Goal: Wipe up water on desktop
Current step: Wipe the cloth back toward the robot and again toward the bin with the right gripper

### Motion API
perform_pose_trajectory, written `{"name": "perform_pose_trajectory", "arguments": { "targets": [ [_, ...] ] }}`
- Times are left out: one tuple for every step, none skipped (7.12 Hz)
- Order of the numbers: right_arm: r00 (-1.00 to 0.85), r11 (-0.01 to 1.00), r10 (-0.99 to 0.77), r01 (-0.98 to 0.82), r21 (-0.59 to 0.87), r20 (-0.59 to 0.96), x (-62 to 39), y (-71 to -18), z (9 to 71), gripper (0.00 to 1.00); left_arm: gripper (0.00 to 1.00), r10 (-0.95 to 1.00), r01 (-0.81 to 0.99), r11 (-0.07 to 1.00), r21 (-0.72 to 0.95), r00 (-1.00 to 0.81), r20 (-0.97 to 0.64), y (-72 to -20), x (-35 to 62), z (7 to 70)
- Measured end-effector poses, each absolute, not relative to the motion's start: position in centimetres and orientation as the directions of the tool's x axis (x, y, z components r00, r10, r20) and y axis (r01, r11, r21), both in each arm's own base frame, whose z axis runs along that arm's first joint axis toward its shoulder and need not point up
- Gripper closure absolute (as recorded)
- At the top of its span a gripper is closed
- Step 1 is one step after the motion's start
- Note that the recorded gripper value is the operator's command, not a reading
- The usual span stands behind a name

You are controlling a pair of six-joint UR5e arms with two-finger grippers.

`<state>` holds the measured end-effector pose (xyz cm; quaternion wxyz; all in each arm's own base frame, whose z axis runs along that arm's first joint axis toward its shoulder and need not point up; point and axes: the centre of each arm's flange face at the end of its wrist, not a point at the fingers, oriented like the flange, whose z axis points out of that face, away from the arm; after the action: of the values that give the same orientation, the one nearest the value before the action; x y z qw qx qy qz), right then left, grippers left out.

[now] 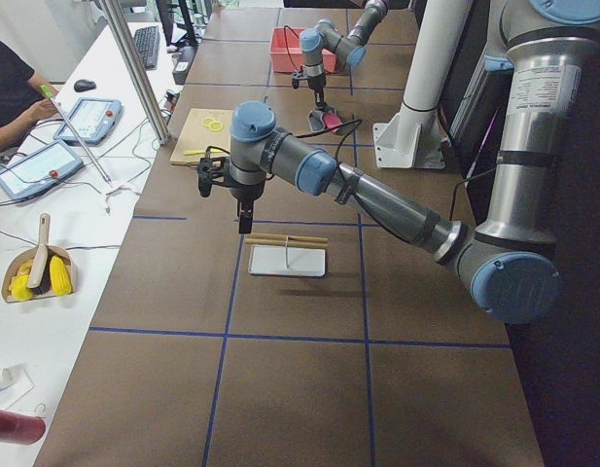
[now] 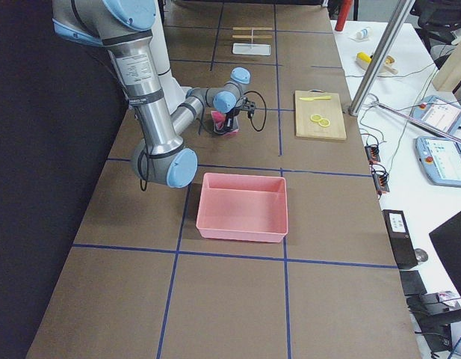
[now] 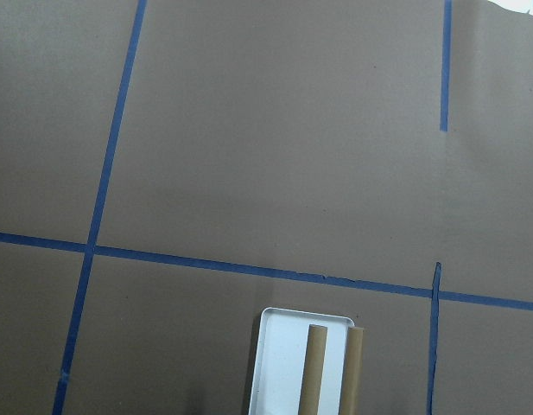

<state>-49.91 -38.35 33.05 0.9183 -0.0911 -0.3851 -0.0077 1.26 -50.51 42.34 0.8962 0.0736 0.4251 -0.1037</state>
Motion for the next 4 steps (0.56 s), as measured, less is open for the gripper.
{"name": "perform_pose_trajectory", "arguments": {
  "targets": [
    [0.71, 0.986, 0.068, 0.057, -0.154, 0.701, -48.2, -40.6, 34.0, 1.0, 0.0, -0.124, 0.248, 0.968, 0.043, 0.617, -0.777, -50.5, 1.3, 42.3],
    [0.722, 0.989, 0.073, 0.034, -0.14, 0.688, -46.0, -43.3, 35.5, 1.0, 0.0, -0.124, 0.249, 0.968, 0.042, 0.616, -0.778, -50.5, 1.3, 42.3],
    [0.739, 0.992, 0.073, 0.018, -0.128, 0.67, -43.7, -45.8, 37.6, 1.0, 0.0, -0.125, 0.25, 0.967, 0.042, 0.615, -0.779, -50.4, 1.2, 42.2],
    [0.755, 0.993, 0.073, 0.006, -0.119, 0.652, -41.7, -48.2, 39.5, 1.0, 0.0, -0.126, 0.252, 0.967, 0.042, 0.614, -0.779, -50.3, 1.2, 42.0]
  ]
}}
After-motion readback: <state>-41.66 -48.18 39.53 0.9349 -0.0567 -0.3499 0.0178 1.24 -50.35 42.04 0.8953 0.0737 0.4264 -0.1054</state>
